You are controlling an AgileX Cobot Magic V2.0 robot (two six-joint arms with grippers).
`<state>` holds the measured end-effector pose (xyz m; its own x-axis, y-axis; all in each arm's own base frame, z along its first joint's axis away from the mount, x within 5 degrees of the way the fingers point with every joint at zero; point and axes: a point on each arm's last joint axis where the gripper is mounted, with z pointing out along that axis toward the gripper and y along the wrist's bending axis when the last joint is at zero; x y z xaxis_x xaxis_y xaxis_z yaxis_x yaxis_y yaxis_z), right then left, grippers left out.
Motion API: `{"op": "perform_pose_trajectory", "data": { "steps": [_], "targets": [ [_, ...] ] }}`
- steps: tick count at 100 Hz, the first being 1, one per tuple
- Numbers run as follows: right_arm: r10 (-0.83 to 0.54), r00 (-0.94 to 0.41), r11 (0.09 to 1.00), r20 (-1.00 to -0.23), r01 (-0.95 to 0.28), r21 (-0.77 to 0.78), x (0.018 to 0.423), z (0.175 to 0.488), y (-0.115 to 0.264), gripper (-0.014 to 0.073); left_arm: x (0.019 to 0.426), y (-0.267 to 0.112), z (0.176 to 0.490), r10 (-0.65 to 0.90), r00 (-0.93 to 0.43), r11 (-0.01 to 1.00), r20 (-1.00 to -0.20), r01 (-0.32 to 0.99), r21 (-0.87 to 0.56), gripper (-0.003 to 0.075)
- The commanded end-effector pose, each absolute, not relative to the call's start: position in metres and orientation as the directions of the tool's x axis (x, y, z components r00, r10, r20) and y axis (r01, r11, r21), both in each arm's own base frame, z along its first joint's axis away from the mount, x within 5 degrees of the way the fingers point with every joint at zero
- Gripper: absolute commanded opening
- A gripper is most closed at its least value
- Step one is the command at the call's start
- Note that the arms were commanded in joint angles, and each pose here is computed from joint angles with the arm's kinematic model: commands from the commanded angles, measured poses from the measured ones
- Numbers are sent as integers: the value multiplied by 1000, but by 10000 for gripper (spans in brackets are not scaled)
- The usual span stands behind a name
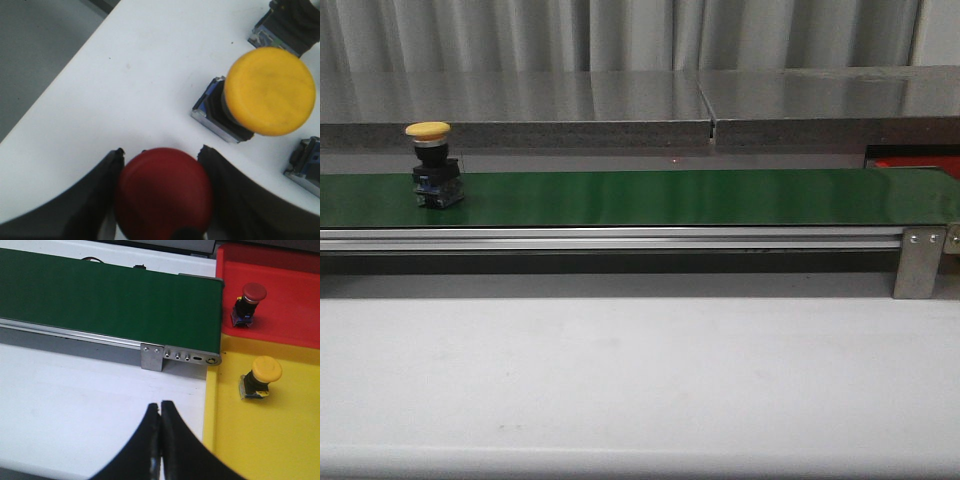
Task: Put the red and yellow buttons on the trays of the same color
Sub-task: 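Move the left gripper over a red button and grasp it, then set the red button on the belt behind the yellow one and release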
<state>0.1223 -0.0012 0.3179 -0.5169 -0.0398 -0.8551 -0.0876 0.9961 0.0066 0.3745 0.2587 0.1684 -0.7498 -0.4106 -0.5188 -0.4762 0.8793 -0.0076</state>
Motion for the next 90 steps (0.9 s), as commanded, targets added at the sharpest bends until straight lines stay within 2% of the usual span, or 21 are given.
{"op": "perform_pose_trajectory", "data": {
  "steps": [1,19,31,61,75,90],
  "targets": [
    [-35,-437,998,-899,-68,-5,124,332,-3,-117,378,262,207,-376,-679,874,-631,-486,1,239],
    [-35,-437,998,-899,-68,-5,124,332,-3,-117,376,260,212,-380,-680,875,-627,-485,-5,135],
    [-35,-437,998,-899,-68,-5,124,332,-3,-117,374,258,225,-376,-669,875,-641,-485,-8,94],
    [-35,-437,998,-899,-68,-5,124,332,-3,-117,360,236,289,-381,-582,874,-719,-480,-75,80],
    [-35,-437,998,-899,-68,-5,124,332,-3,-117,365,206,316,-325,-564,905,-759,-419,-76,80],
    [-35,-437,998,-899,-68,-5,124,332,-3,-117,382,162,324,-226,-593,954,-773,-297,-51,80]
  ]
}}
